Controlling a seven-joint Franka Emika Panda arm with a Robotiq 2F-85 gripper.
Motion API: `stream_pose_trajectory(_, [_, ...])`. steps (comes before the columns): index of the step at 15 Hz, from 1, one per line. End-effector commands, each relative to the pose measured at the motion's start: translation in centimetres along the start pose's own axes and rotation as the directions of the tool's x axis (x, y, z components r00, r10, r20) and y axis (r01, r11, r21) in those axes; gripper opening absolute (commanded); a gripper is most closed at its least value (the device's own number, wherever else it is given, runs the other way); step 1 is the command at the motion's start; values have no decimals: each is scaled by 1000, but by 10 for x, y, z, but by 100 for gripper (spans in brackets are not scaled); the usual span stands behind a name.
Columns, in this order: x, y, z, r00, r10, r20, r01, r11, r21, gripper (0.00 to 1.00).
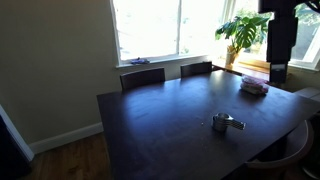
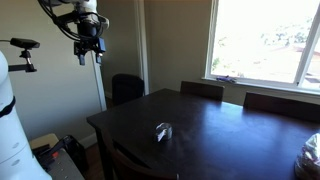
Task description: Unstack the silver pots.
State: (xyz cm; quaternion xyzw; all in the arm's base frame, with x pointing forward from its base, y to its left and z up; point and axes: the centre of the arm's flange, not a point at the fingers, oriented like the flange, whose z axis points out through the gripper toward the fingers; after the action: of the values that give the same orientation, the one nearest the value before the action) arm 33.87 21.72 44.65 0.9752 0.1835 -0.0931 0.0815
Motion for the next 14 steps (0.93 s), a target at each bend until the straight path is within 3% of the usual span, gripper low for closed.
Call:
stream_pose_trajectory(1, [4, 32, 3, 1000, -24, -9, 24, 1000, -2, 100])
stream_pose_trajectory(7, [36, 92, 21, 999, -23, -42, 21, 998, -58, 100])
stream_pose_trajectory(14, [92, 117, 73, 995, -10, -102, 4, 998, -59, 100])
